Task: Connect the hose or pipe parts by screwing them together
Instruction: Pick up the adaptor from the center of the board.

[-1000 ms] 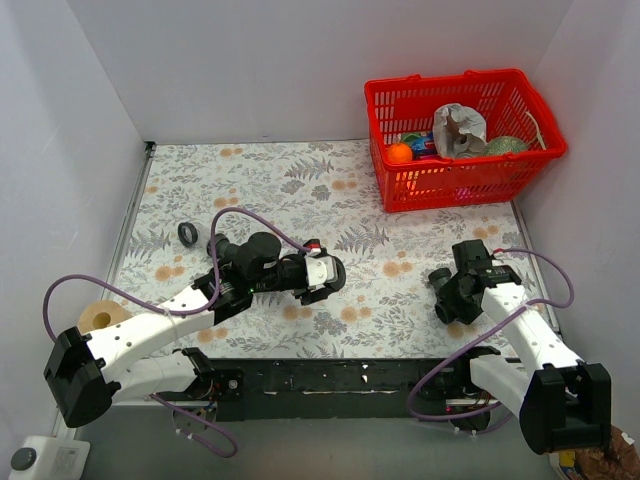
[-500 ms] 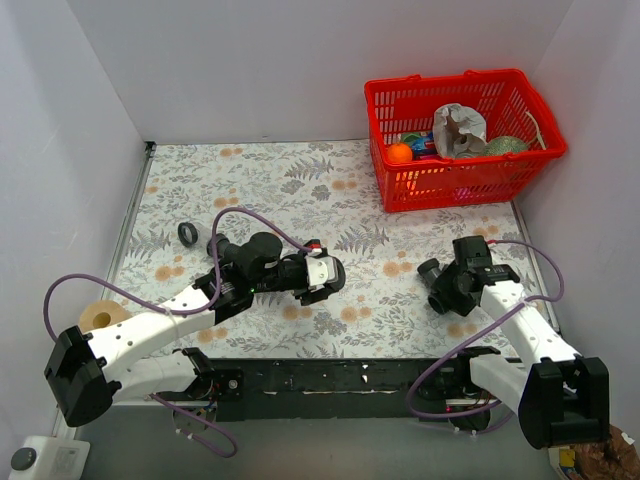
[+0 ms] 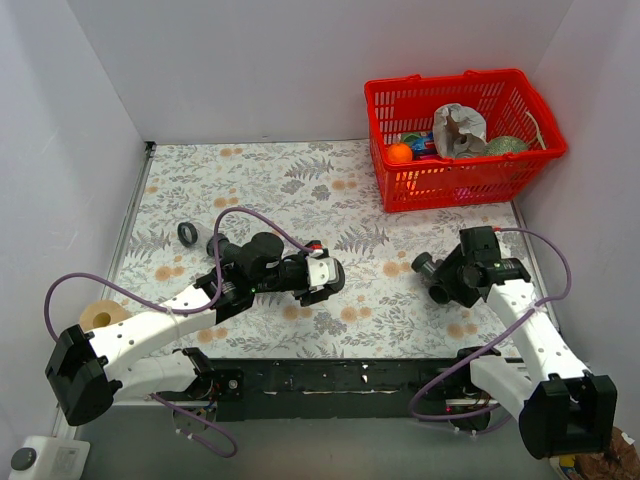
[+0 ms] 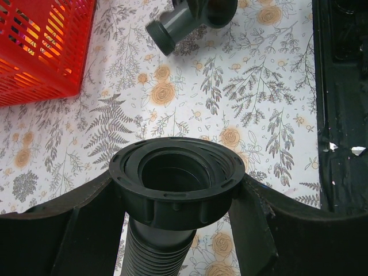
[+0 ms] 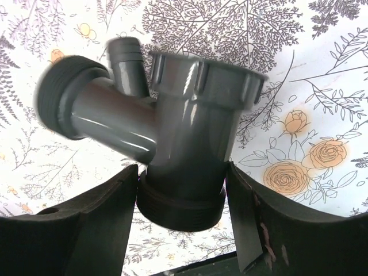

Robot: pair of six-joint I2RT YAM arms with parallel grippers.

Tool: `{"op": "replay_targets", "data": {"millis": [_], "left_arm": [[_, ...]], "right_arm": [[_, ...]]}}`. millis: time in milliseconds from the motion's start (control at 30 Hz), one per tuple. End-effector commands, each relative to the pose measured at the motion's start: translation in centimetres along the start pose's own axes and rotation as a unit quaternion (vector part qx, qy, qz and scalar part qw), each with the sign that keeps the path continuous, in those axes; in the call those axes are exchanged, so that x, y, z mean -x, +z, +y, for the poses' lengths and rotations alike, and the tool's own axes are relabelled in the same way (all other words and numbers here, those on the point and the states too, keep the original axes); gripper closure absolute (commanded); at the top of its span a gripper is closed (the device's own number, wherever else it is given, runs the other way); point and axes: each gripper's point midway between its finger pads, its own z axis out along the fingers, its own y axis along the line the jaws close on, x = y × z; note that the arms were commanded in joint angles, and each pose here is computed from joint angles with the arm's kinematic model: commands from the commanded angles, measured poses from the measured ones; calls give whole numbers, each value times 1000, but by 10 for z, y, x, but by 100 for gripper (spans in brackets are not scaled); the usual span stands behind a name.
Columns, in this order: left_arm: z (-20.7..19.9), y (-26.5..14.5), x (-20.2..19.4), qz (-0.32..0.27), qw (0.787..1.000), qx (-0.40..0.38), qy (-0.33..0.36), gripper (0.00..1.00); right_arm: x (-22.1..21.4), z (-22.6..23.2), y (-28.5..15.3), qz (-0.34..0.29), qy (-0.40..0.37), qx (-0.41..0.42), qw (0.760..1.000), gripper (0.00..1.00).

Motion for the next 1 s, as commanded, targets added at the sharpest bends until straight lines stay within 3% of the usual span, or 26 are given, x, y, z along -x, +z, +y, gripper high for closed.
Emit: {"op": "replay_targets", "data": {"millis": [0, 267, 400, 467, 800, 967], "left_arm": [[8, -4, 17, -16, 1000, 11, 17, 87], [7, -6, 14, -14, 1000, 14, 18, 87], [6, -7, 15, -16, 1000, 13, 19, 87], [6, -7, 15, -17, 1000, 11, 19, 87], [4, -9, 13, -15, 1000, 12, 15, 87], [4, -9, 12, -13, 1000, 12, 16, 87]], "right_arm": [[3, 1, 1, 5, -3, -4, 1000, 30], [-15, -8, 12, 32, -7, -9, 999, 30], [-9, -11, 11, 22, -7, -23, 999, 14], [-1, -8, 12, 12, -7, -27, 1000, 13], [20, 3, 23, -18, 17, -34, 999, 24], [26, 6, 21, -36, 30, -25, 999, 25]]}}
